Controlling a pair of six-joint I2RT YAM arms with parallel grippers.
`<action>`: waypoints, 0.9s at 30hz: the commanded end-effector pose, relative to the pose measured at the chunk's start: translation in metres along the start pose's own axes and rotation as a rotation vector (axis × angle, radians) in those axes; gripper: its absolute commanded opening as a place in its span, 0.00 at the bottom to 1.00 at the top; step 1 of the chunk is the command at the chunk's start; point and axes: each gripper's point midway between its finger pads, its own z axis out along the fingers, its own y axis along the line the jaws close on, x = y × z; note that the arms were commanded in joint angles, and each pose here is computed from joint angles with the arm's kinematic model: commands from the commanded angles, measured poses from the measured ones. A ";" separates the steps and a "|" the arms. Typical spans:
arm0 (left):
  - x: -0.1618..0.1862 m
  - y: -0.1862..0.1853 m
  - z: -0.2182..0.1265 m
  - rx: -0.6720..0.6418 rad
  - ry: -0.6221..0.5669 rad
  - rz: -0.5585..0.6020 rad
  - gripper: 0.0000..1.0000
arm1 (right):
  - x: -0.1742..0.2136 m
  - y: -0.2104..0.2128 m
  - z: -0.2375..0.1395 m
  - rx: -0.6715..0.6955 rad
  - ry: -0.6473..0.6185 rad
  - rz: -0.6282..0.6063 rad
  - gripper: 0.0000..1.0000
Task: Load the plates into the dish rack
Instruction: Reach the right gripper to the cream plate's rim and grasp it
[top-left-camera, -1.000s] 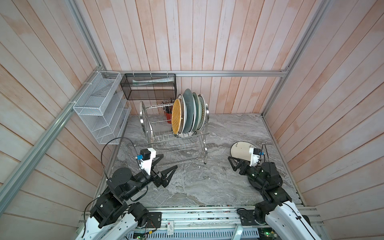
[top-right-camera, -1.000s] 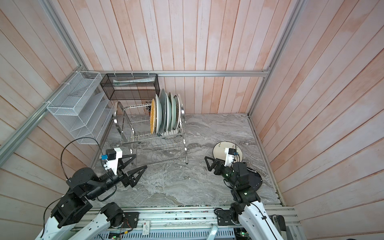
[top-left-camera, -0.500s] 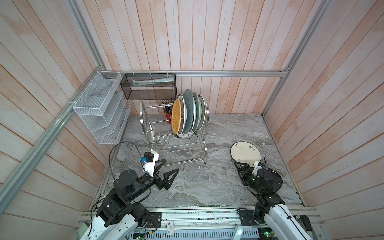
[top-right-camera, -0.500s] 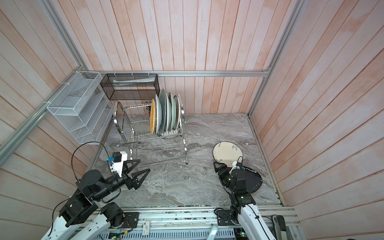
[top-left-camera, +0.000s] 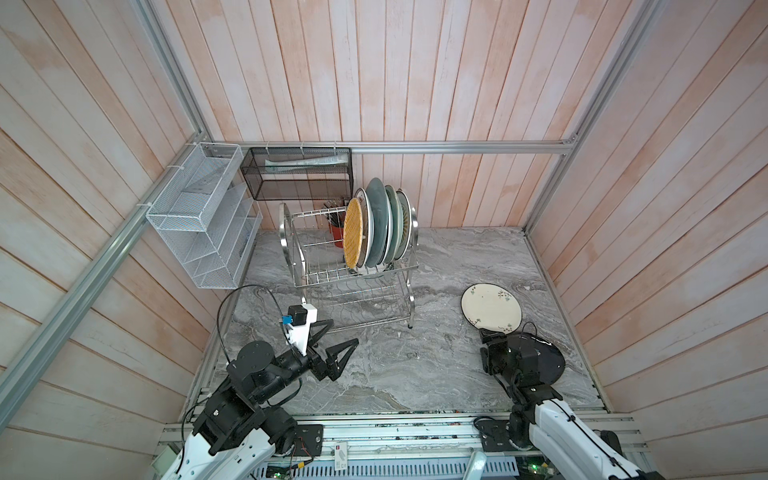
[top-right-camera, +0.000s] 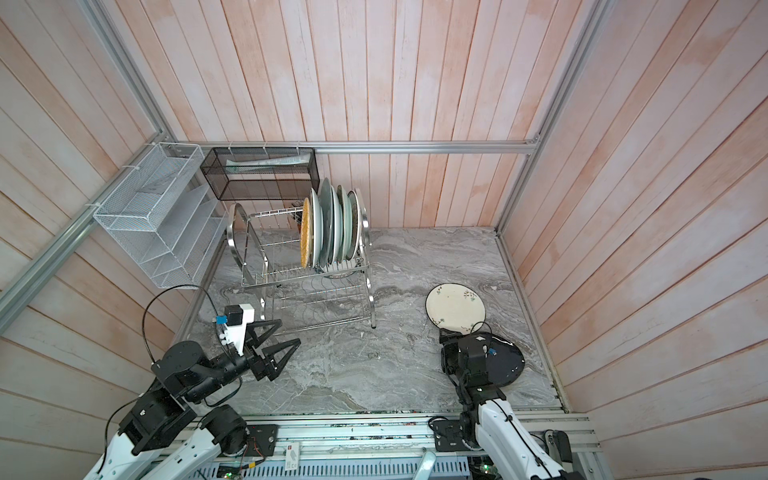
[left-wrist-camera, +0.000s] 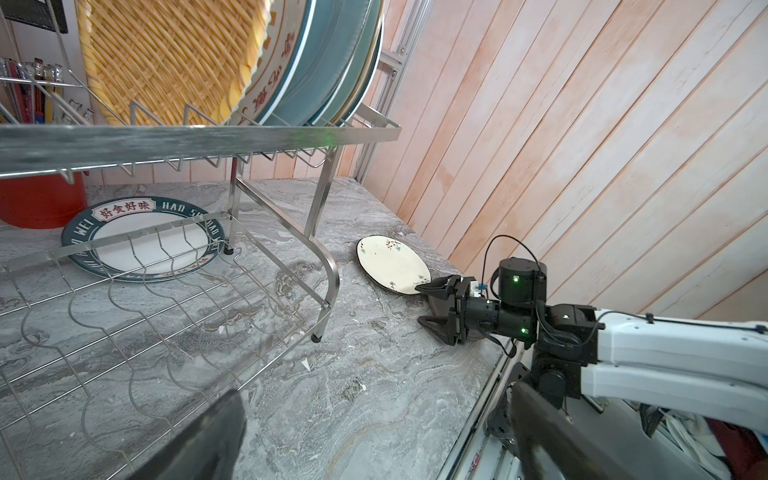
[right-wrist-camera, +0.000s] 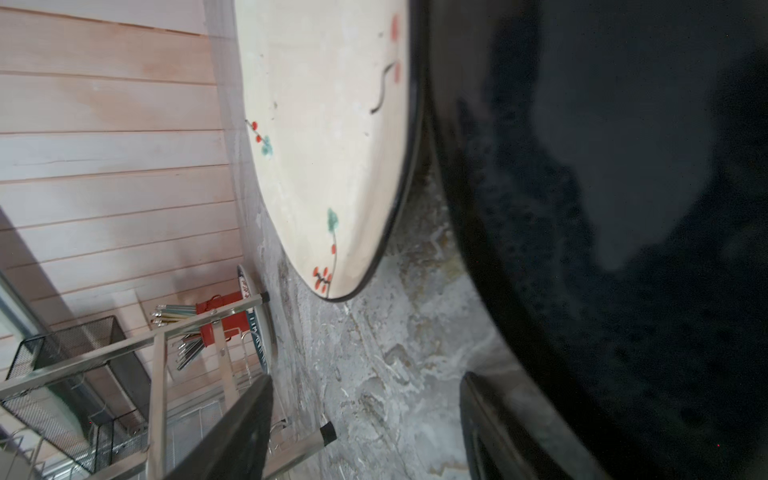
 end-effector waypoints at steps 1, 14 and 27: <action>0.002 -0.005 0.003 0.039 -0.003 0.001 1.00 | -0.010 -0.009 0.006 0.067 -0.057 0.064 0.71; 0.003 -0.009 0.003 0.064 0.004 0.005 1.00 | -0.038 -0.020 0.019 0.126 -0.198 0.152 0.69; -0.001 -0.008 -0.001 0.053 -0.014 0.015 1.00 | -0.034 -0.039 0.054 0.198 -0.124 0.195 0.34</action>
